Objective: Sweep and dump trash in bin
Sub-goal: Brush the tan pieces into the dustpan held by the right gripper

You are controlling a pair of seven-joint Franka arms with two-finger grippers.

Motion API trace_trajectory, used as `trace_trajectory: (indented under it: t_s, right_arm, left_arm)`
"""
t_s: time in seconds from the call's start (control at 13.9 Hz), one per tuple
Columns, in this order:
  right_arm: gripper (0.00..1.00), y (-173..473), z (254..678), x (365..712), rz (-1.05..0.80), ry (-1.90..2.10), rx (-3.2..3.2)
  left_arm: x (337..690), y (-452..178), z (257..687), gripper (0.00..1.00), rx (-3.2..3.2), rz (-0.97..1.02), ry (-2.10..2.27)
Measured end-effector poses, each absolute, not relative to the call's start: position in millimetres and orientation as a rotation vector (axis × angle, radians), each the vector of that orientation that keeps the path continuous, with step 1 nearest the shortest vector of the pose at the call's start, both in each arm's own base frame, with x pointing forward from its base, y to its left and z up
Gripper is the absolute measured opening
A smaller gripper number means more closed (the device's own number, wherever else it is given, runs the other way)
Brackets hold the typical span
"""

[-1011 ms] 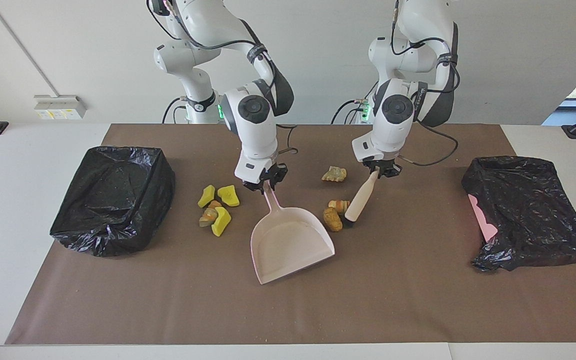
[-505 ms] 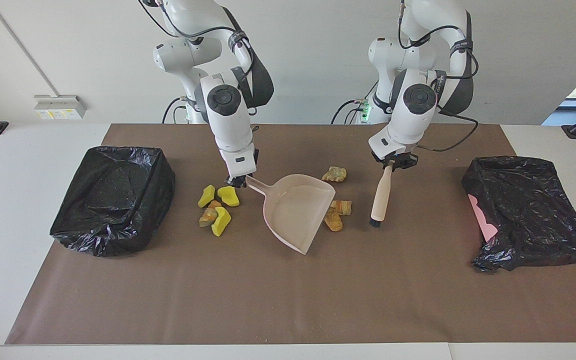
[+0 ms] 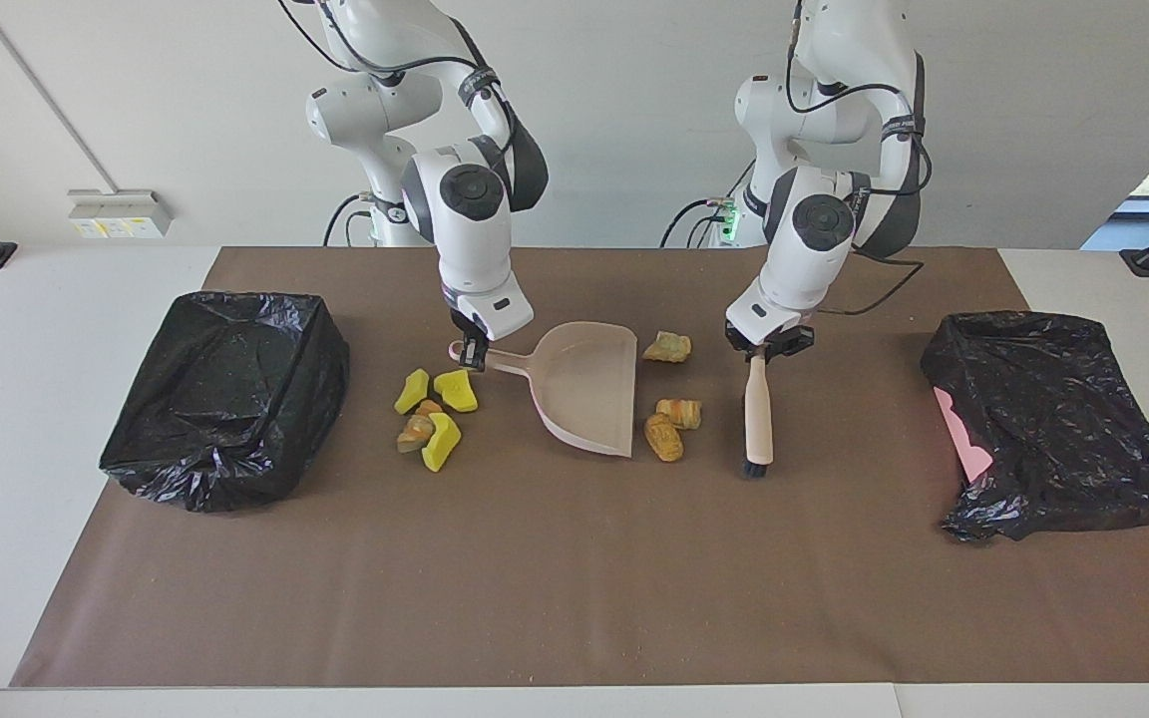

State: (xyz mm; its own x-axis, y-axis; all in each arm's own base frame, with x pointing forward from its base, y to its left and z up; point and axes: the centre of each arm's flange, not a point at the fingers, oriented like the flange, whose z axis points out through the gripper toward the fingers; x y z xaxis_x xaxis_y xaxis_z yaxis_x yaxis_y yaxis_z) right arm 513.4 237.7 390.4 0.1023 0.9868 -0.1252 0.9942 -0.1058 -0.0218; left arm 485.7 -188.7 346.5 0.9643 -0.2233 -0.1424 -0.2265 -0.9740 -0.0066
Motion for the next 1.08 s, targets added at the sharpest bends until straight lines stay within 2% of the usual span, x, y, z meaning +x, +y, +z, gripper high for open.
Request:
trace_trajectory:
  t_s: [0.29,0.72,0.87,1.08]
  right_arm:
    - [0.32,240.6,386.9,493.3,-0.214,2.055,2.176]
    - [0.32,237.4,375.8,485.9,-0.229,2.058,2.167]
    - [0.32,242.7,372.2,482.4,-0.226,2.049,2.174]
    - [0.32,246.5,365.7,480.8,-0.23,2.048,2.174]
  left_arm:
    - [474.6,-215.8,345.3,0.26,-3.135,0.248,0.377]
    - [469.6,-225.4,345.0,0.26,-3.123,0.254,0.594]
    - [456.9,-245.7,344.4,0.26,-3.099,0.263,0.696]
    - [420.1,-290.0,347.4,0.26,-3.069,0.297,0.83]
